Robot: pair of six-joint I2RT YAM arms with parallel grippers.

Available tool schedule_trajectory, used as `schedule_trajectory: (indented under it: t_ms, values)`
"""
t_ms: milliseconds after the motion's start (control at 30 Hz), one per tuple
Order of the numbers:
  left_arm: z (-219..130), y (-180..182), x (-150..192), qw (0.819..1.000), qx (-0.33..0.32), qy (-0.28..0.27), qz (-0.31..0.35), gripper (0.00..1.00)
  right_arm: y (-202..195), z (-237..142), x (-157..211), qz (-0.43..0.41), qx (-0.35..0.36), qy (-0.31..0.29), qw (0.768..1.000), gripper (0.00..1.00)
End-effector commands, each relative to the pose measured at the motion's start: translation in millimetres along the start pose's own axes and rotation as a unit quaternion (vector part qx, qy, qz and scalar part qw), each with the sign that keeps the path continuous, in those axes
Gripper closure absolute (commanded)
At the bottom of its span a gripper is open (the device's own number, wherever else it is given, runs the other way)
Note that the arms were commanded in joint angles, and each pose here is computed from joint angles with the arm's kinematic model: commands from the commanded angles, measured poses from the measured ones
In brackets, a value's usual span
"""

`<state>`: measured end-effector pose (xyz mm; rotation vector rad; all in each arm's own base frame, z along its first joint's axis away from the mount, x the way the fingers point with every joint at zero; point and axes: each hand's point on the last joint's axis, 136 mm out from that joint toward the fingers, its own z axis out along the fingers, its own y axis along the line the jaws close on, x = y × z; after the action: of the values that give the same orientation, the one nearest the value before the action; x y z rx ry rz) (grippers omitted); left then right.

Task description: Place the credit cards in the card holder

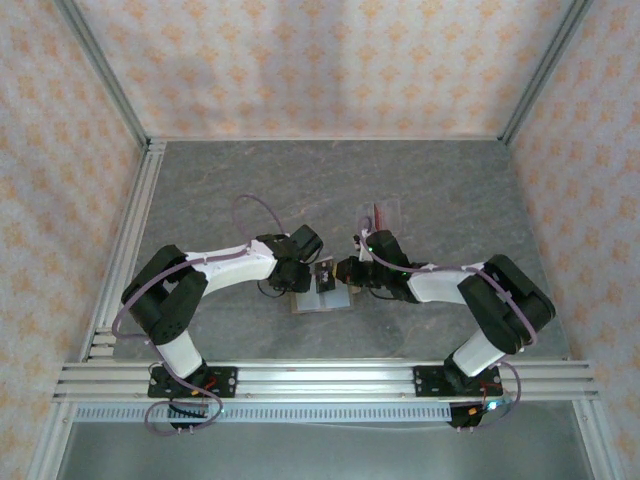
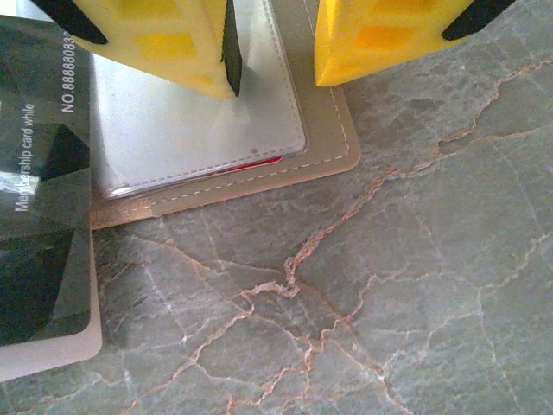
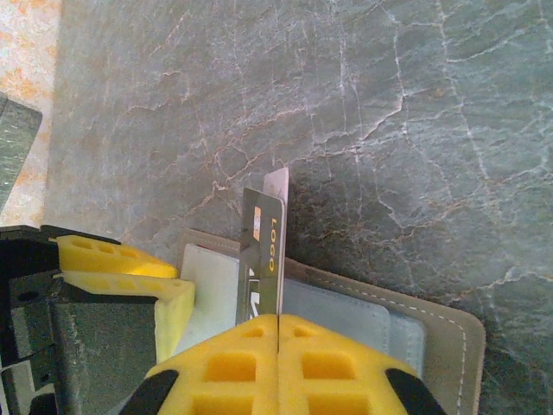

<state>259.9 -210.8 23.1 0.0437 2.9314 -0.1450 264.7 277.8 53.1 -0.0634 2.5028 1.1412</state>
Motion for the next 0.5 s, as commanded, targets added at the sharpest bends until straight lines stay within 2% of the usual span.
schedule_trajectory:
  t_ms: [0,467]
  values:
    - [4,12,5,0.999,-0.030,0.013,-0.004,0.70,9,-2,12,-0.002,-0.018,0.016,1.000,1.00]
    - [3,12,6,1.000,-0.029,0.009,-0.006,0.70,23,-7,15,0.009,-0.046,0.018,0.999,1.00]
